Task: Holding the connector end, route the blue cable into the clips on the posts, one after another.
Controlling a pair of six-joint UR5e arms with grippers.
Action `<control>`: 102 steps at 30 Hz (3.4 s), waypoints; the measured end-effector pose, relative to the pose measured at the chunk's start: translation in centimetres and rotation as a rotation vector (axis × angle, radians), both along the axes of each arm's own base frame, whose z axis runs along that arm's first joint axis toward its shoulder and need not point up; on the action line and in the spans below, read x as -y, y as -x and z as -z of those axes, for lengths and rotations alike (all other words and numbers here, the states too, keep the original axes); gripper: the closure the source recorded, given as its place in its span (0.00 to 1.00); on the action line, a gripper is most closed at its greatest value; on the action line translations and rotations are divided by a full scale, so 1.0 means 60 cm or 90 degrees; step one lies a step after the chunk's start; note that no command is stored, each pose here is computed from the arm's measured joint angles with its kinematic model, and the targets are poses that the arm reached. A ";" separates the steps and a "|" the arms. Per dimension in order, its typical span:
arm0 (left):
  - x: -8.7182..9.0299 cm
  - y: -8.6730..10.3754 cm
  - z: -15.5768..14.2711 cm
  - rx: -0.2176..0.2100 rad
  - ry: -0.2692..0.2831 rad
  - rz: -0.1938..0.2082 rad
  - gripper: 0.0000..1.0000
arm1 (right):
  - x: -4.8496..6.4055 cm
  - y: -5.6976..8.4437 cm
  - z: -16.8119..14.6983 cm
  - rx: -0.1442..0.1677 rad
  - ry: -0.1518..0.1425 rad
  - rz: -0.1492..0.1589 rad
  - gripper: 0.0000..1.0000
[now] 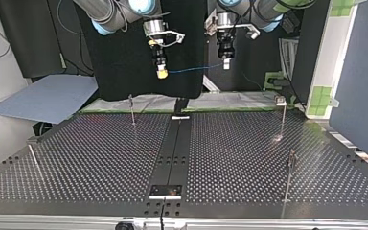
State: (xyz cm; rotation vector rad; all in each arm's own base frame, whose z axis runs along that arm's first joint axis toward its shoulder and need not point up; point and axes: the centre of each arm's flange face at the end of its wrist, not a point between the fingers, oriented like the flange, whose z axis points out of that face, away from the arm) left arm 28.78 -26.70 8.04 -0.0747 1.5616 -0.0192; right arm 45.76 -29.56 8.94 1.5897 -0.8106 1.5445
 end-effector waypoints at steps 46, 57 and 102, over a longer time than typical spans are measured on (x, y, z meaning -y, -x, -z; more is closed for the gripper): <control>0.000 0.000 0.000 0.000 0.000 0.000 1.00 | 0.000 0.000 0.000 0.000 0.000 0.000 1.00; 0.000 0.000 0.000 0.000 0.000 0.000 1.00 | 0.000 0.000 0.000 0.000 0.000 0.000 1.00; -0.003 0.012 0.040 -0.034 -0.025 0.003 1.00 | -0.009 -0.005 0.013 -0.019 -0.007 0.001 1.00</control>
